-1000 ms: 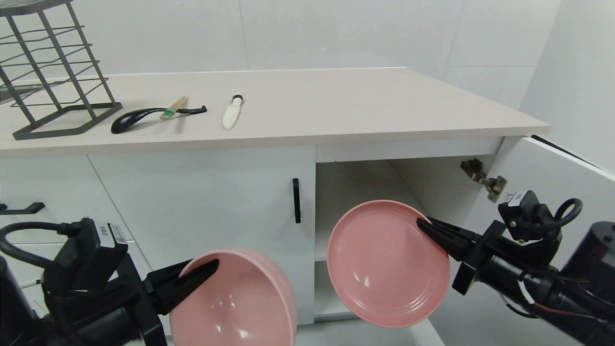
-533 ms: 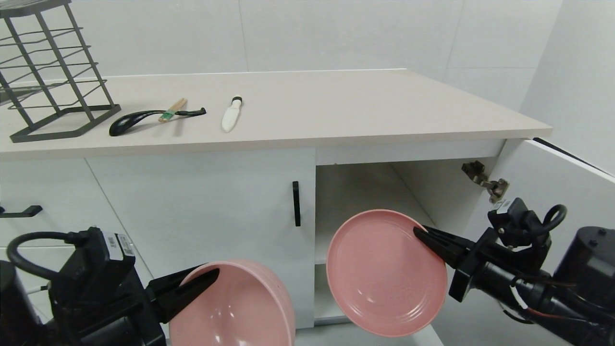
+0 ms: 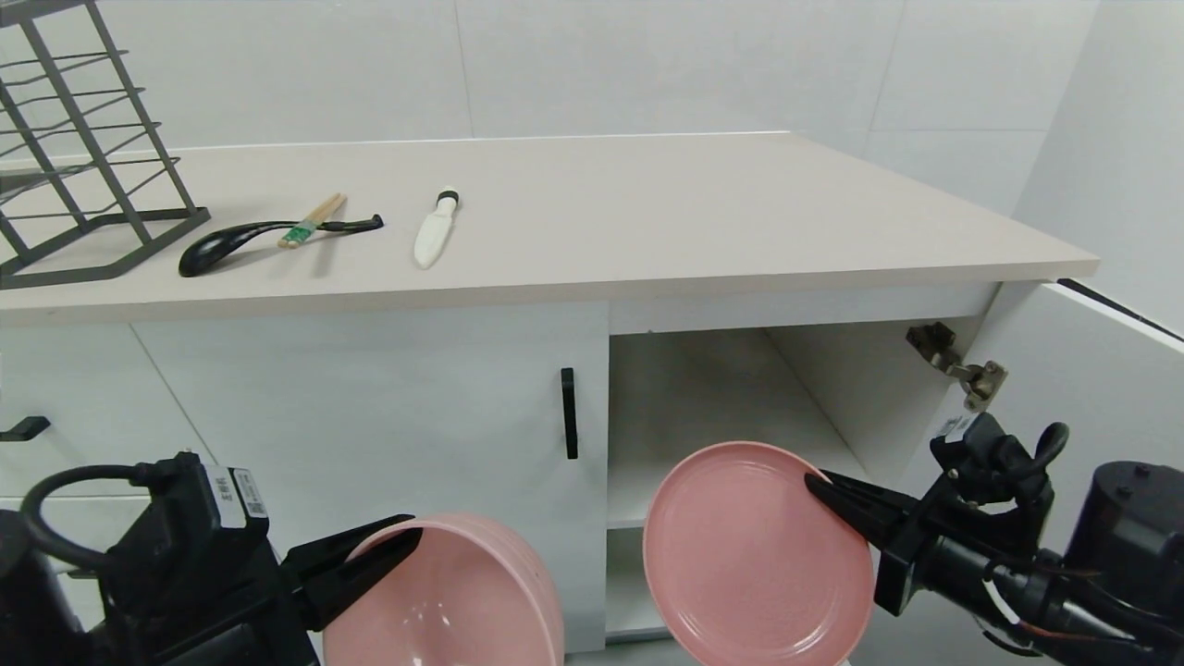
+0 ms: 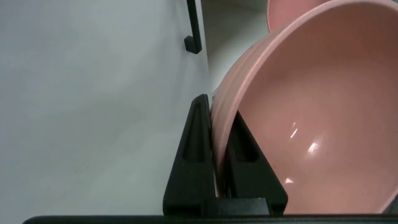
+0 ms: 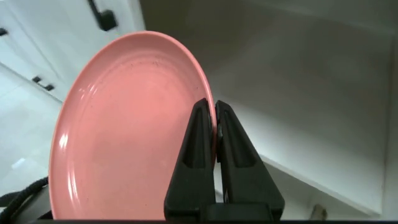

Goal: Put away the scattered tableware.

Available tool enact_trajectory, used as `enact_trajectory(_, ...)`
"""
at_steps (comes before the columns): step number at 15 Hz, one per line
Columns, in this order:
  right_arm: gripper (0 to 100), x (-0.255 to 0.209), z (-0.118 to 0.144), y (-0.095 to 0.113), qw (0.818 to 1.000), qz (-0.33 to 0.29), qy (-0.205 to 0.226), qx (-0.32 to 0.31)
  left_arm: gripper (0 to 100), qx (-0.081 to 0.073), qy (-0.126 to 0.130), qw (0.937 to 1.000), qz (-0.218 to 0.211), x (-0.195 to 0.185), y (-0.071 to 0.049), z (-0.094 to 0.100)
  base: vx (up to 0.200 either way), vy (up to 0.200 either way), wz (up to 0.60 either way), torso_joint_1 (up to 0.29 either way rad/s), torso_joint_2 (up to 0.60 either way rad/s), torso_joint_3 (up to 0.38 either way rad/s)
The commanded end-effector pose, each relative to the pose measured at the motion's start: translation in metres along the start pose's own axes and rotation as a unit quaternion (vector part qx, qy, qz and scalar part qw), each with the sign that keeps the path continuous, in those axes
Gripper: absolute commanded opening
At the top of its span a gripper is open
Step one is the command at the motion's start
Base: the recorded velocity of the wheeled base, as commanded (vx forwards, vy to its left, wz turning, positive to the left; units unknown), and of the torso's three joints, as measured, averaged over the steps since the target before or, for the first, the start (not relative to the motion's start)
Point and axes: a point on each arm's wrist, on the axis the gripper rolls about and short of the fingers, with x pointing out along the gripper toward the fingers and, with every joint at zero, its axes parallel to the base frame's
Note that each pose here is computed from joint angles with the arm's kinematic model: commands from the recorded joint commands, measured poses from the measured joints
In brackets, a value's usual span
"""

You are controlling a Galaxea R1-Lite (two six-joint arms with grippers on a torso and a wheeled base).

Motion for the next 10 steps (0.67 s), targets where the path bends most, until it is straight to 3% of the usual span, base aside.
enact_trajectory(1, 0, -0.001, -0.001, -0.012, 0.999, -0.049, 0.003, 0.007, 0, 0.003, 0.001, 1.0, 0.001, 0.0, 0.0, 0.0, 0.0, 0.0, 0.0, 0.0, 0.0, 0.0)
enact_trajectory(3, 0, 0.01, -0.008, -0.017, 0.996, -0.079, 0.018, 0.024, 0, 0.003, 0.0, 1.0, 0.003, 0.001, 0.001, 0.0, 0.0, 0.0, 0.0, 0.0, 0.0, 0.0)
enact_trajectory(7, 0, 0.015, -0.024, -0.017, 0.994, -0.08, 0.058, 0.055, 0, 0.005, 0.005, 1.0, 0.0, 0.001, 0.0, -0.001, 0.0, 0.0, 0.0, 0.0, 0.0, 0.0)
enact_trajectory(9, 0, 0.023, -0.03, -0.028, 0.99, -0.1, 0.067, 0.075, 0, 0.005, 0.013, 0.9999, -0.004, -0.001, -0.001, -0.005, 0.0, 0.0, 0.0, 0.0, 0.0, 0.0)
enact_trajectory(10, 0, 0.025, -0.035, -0.033, 0.988, -0.109, 0.076, 0.081, 0, 0.015, 0.019, 0.9997, -0.005, -0.001, -0.002, -0.008, 0.2, 0.0, 0.0, 0.002, 0.01, 0.007)
